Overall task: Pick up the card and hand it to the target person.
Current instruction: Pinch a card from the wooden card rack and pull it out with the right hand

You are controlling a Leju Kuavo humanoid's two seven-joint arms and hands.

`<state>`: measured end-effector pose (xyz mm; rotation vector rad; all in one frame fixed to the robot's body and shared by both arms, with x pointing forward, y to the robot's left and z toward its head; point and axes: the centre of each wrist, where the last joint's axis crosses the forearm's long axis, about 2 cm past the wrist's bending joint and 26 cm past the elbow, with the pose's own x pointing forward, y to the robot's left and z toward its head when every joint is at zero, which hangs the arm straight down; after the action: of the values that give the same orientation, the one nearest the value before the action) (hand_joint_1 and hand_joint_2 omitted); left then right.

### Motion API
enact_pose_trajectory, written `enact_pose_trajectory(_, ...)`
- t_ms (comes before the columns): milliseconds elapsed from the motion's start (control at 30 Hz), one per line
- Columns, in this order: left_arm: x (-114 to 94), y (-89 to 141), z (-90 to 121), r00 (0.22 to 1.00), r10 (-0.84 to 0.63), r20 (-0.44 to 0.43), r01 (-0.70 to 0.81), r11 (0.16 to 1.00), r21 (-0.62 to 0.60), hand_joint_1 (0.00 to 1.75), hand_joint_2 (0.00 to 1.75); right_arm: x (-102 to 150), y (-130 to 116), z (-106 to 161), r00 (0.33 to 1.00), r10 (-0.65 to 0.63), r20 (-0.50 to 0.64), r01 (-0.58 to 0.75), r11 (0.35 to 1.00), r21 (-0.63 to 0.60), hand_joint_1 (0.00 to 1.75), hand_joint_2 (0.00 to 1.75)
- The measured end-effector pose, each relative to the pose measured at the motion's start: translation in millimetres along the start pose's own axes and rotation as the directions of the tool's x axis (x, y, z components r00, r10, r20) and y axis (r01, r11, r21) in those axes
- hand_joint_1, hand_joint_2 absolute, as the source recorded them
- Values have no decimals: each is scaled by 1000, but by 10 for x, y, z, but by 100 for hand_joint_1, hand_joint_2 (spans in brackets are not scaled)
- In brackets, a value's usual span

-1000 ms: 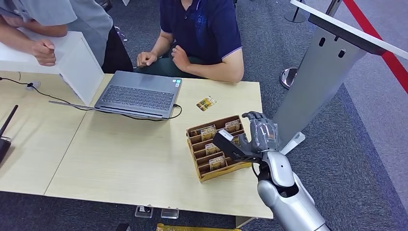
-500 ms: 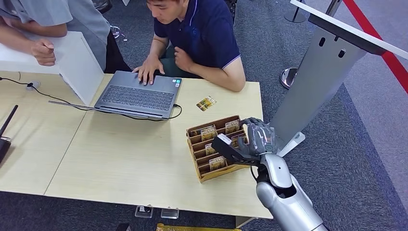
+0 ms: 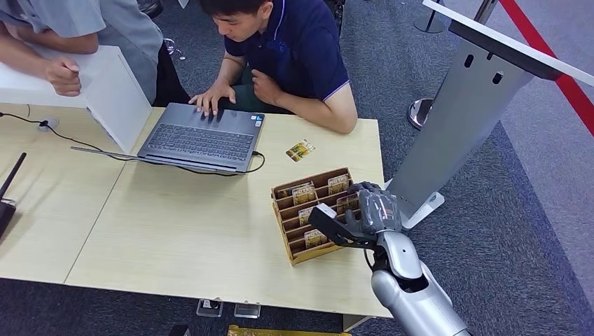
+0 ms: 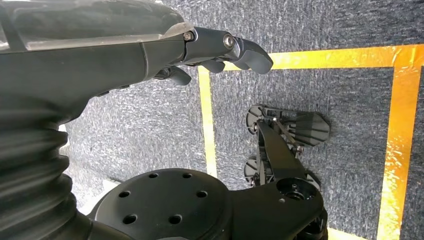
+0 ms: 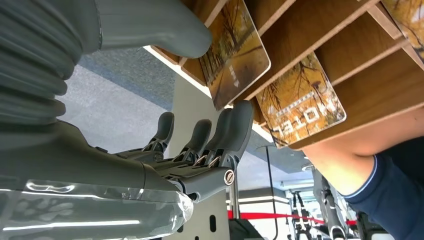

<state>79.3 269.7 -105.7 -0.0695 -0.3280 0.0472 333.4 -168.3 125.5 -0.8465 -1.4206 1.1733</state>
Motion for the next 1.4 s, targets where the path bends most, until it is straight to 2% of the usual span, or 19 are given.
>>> enact_pose_trajectory(167, -3, 0, 0, 1000, -1, -1, 1, 1000, 0, 0, 175, -7, 25, 2, 1000, 2, -4, -2, 1000, 9, 83, 175)
enact_pose_trajectory(300, -7, -1, 1, 1000, -4, -2, 4, 1000, -1, 0, 175, -10, 32, 2, 1000, 1, -5, -1, 1000, 10, 122, 175)
enact_pose_trajectory(400, -10, -1, 2, 1000, -5, -3, 5, 1000, -1, 0, 175, -15, 43, 5, 1000, -1, -8, 1, 1000, 15, 136, 175)
enact_pose_trajectory(1400, -24, -1, 3, 999, 44, -3, -44, 999, 12, 0, 175, -34, 45, -8, 1000, -25, -7, 25, 999, 21, 138, 175)
